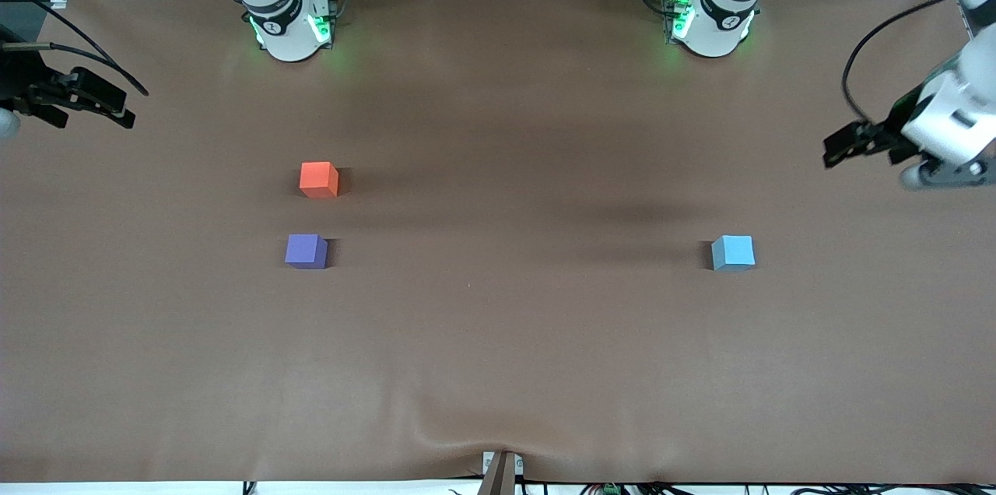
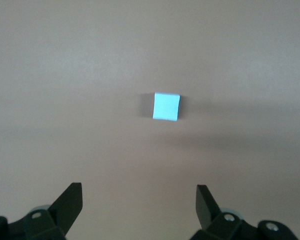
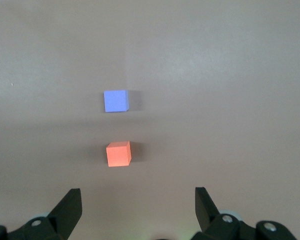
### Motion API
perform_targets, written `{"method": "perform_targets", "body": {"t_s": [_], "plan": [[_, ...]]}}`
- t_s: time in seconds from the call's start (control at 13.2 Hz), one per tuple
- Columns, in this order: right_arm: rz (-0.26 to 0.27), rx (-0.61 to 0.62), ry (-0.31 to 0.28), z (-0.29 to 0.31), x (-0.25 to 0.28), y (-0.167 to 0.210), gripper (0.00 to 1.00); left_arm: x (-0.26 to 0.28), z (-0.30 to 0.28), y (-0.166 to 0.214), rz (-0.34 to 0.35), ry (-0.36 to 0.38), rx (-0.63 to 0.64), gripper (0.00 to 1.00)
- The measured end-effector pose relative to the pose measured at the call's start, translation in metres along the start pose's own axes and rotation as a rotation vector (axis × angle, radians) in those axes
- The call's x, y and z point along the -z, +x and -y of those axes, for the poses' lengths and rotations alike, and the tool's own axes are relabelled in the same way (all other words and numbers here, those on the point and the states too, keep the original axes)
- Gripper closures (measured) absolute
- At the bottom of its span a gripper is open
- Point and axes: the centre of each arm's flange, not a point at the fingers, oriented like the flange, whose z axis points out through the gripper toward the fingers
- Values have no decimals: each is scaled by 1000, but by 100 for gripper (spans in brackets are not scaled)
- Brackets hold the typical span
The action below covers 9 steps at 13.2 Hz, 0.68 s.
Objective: Place blue block between orange and purple blocks
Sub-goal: 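Reach the left gripper down and grasp the light blue block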
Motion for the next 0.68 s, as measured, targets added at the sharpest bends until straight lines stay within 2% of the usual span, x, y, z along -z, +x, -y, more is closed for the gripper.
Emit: {"method": "perform_targets", "body": {"t_s": [0.3,0.68], "plan": [[9,3,0,2,-1,-1,0,-114,-2,15,62,-12,-5,0],[13,4,-1,2,-2,-1,0,-217,-8,39,104,-37,-11,0]]}}
